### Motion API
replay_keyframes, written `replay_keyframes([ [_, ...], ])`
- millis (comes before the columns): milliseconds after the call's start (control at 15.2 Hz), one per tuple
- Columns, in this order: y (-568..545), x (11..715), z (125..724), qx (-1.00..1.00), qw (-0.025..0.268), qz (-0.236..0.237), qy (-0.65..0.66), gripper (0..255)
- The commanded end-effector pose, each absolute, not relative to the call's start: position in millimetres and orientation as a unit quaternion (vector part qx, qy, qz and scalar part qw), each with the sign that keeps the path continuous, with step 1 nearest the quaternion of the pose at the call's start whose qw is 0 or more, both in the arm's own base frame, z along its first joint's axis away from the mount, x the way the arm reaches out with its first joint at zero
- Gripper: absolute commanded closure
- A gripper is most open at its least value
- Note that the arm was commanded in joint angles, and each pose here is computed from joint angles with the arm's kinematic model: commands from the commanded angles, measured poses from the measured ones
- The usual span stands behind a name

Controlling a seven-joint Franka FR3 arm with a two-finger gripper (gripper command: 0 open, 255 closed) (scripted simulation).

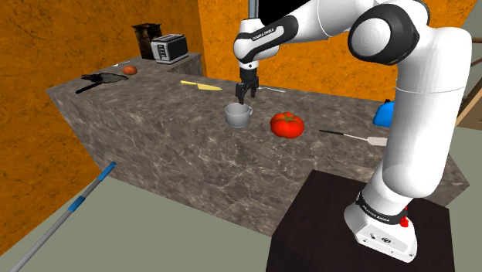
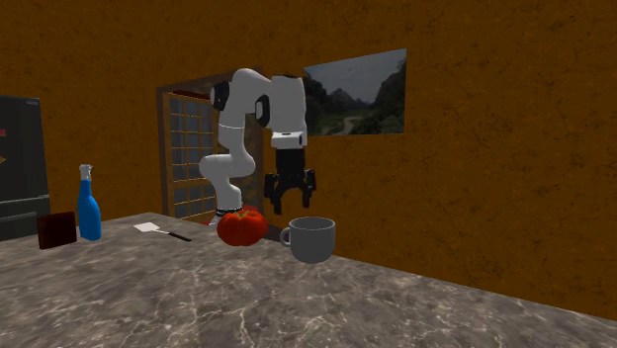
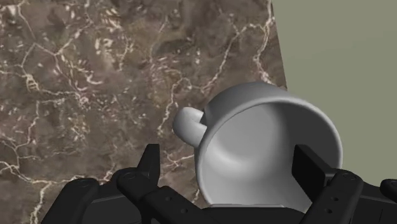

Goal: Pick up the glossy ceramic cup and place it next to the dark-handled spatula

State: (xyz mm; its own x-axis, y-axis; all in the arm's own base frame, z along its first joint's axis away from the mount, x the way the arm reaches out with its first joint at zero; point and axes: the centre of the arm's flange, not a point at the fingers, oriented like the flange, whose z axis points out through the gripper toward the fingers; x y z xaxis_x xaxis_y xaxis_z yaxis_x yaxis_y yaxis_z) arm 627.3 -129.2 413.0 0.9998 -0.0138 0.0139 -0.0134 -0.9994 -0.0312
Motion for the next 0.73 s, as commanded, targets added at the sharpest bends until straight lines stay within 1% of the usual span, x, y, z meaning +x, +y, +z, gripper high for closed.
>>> replay_keyframes([
  [0,-139.7,649.9,397.4,-1.000,0.016,-0.007,0.006,0],
  [66,-143.9,660.6,390.8,-1.000,0.017,-0.007,0.006,0],
  [660,-142.9,662.0,350.4,-1.000,0.017,-0.007,0.006,0],
])
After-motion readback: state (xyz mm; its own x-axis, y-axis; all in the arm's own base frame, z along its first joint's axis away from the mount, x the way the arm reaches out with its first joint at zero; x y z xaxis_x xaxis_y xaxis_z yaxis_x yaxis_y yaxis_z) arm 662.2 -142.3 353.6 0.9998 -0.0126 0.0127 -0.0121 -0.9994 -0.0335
